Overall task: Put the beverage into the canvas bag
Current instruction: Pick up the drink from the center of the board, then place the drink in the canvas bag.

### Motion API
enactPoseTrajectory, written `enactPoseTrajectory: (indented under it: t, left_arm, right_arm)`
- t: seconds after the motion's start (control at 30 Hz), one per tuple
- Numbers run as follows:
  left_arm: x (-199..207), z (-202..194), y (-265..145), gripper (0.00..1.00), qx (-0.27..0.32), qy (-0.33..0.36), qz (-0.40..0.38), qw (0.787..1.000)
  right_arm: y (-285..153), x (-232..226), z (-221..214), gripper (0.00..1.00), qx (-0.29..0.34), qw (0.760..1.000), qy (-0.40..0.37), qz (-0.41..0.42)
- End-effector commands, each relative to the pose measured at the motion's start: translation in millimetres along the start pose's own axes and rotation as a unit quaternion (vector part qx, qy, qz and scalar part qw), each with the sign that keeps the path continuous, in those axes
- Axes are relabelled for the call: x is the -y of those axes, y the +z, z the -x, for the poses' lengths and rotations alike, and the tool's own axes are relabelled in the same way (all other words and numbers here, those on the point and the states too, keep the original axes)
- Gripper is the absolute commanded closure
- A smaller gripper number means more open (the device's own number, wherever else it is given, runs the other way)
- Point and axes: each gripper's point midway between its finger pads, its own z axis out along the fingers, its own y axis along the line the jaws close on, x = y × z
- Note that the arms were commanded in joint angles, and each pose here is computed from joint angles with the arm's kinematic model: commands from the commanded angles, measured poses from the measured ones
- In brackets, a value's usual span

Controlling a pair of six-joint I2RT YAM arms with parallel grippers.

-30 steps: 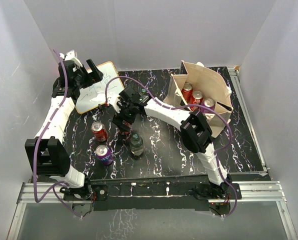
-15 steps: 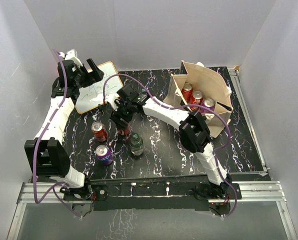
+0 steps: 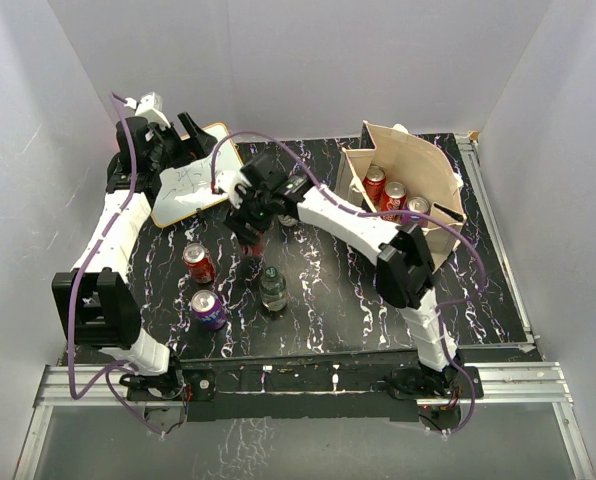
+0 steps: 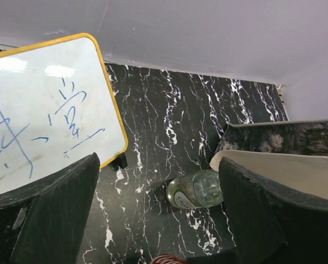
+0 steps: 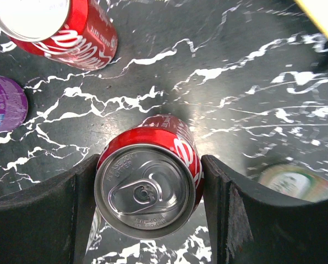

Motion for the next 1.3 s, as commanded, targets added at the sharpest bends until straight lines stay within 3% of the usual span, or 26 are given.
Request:
enactPoseTrajectory:
  t: [0.0,0.23,0.43,0.77,0.93,1.1,1.27]
  left_arm:
    - [25,9,11,0.14,0.003,-0.006,-0.062,0.998]
    - [80,1,28,0.15,-0.009,0.003,-0.136,0.991]
    - [140,-14,37,0.15,-0.028,0.014,-0.199,0.979]
    - [230,-62,39,0.16,-0.061,0.056,-0.268,0.960]
    - [268,-90,39,0.15,-0.087,0.069,-0.304,0.946]
    - [288,-105,50,0.15,-0.111,0.060,-0.317,0.940]
    - [297,-120,68,0.28,-0.139,0.031,-0.313,0.939]
  right_arm:
    - [-150,28,128,0.92,0.200,0.973,-0.042,-0.102]
    - [-242,46,147,0.92,0.252,0.947,-0.048,-0.194]
    - [-332,49,163,0.92,0.307,0.907,-0.058,-0.282]
    - [-432,84,93,0.92,0.296,0.866,0.008,-0.403]
    - [-456,98,46,0.92,0.270,0.852,0.039,-0.447]
    - [-450,112,-1,0.92,0.244,0.850,0.084,-0.460]
    - [-429,123,-30,0.92,0.238,0.855,0.119,-0.445]
